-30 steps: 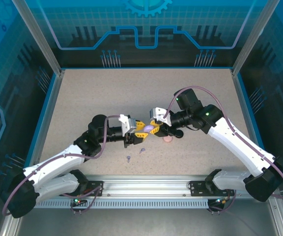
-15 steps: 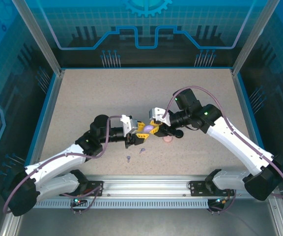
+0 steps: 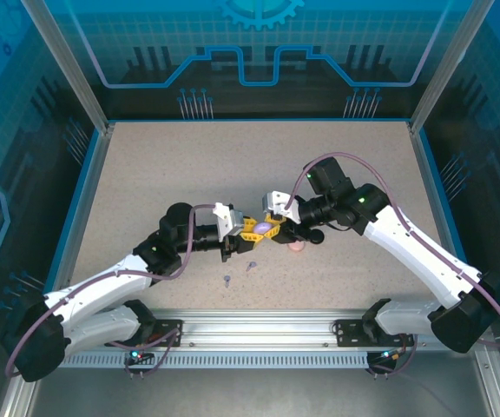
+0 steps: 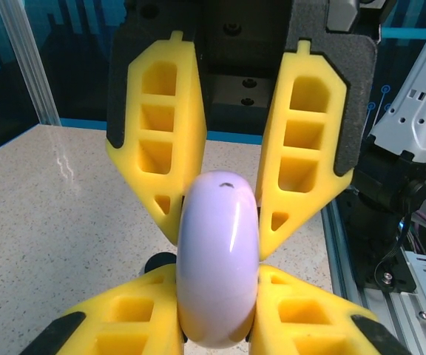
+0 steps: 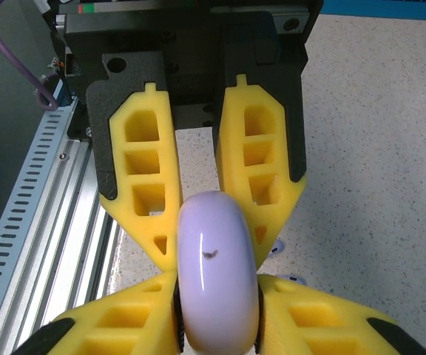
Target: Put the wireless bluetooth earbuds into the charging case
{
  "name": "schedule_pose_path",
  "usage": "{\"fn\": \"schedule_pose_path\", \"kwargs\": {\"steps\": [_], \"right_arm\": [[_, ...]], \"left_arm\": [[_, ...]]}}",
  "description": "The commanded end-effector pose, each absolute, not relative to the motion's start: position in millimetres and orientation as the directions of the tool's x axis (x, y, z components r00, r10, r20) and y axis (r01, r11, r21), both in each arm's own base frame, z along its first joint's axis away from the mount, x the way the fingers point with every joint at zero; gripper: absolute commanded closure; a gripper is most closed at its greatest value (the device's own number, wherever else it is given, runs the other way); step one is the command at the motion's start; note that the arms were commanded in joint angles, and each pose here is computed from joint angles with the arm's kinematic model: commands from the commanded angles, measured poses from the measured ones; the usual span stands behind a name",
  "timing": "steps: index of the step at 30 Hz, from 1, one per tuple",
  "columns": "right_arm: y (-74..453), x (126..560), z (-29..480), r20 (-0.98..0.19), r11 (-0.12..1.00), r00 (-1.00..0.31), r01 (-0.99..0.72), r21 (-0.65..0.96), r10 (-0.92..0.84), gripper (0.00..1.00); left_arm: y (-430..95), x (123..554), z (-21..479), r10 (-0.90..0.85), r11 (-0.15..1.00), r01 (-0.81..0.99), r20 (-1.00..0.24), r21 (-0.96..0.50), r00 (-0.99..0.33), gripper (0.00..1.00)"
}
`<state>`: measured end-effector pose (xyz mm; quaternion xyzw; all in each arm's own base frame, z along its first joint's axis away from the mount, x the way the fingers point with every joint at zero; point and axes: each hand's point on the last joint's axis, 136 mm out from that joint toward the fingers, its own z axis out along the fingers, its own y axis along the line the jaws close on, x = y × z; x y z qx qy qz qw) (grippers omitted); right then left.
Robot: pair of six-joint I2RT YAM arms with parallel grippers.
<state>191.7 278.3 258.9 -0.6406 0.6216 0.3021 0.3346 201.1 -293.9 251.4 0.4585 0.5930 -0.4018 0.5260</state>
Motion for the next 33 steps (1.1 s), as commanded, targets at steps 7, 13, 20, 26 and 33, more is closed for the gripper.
{"fn": "schedule_pose_path", "kwargs": {"steps": [7,13,20,26,33], "right_arm": [[268.4,193.3,270.4,-0.802,0.051,0.071,-0.991,-0.126,-0.593,0.46],[270.7,201.1,276.9,-0.818,0.091,0.073,-0.984,-0.151,-0.570,0.36],[274.8,208.4,276.2,-0.818,0.103,0.067,-0.983,-0.153,-0.572,0.36],[274.8,212.4,274.8,-0.811,0.112,0.066,-0.981,-0.159,-0.582,0.36],[272.9,221.0,286.1,-0.827,0.163,0.059,-0.970,-0.179,-0.559,0.37]], "left_arm": [[-294.0,197.7,257.3,0.108,0.255,0.966,-0.994,0.036,0.008,0.83],[-295.1,195.9,257.6,0.108,0.245,0.969,-0.994,0.040,0.014,0.84],[-295.8,194.8,258.1,0.109,0.242,0.969,-0.994,0.041,0.015,0.84],[-295.7,195.5,257.7,0.111,0.244,0.969,-0.994,0.041,0.014,0.84],[-296.1,196.0,256.5,0.115,0.246,0.968,-0.993,0.043,0.015,0.84]]}}
